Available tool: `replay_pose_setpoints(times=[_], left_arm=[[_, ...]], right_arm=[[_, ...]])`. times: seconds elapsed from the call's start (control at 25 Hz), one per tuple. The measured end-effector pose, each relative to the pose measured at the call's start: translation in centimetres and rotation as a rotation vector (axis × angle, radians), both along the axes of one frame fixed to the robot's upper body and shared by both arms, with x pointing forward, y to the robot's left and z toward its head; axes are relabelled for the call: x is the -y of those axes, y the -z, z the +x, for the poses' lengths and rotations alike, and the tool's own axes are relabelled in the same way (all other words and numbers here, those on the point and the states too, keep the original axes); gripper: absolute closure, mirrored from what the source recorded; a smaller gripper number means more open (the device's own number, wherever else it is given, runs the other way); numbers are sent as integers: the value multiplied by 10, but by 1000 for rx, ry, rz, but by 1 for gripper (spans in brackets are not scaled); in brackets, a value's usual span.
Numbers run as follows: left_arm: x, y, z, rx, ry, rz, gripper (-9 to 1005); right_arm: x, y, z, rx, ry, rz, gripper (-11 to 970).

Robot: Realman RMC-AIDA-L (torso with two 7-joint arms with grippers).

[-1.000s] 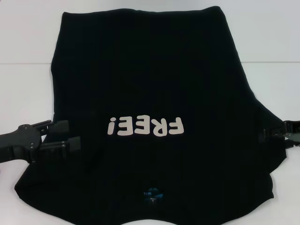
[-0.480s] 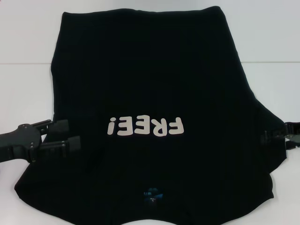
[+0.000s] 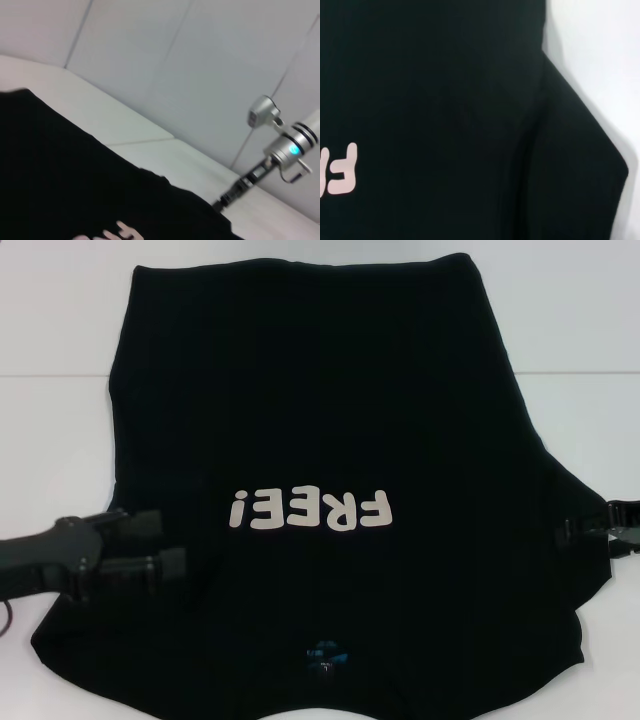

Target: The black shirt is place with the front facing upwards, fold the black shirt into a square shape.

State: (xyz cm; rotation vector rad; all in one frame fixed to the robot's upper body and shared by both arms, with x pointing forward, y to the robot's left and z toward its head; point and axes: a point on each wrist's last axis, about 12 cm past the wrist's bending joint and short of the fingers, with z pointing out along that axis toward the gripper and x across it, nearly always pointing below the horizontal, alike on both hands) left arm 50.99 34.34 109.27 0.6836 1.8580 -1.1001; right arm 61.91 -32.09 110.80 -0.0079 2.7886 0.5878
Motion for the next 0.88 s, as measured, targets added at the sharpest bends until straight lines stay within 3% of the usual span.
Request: replay_pose_setpoints(times=[0.24, 0.8, 0.88], left_arm=[[12, 4, 0, -17, 54, 11, 87], [12, 4, 0, -17, 53, 11, 88], [12, 3, 0, -16, 51, 11, 88]], right_arm=[[-1, 1, 0, 1, -1, 1, 40], [-6, 3, -1, -15, -33, -33, 41], [-6, 3, -1, -16, -35, -35, 108]])
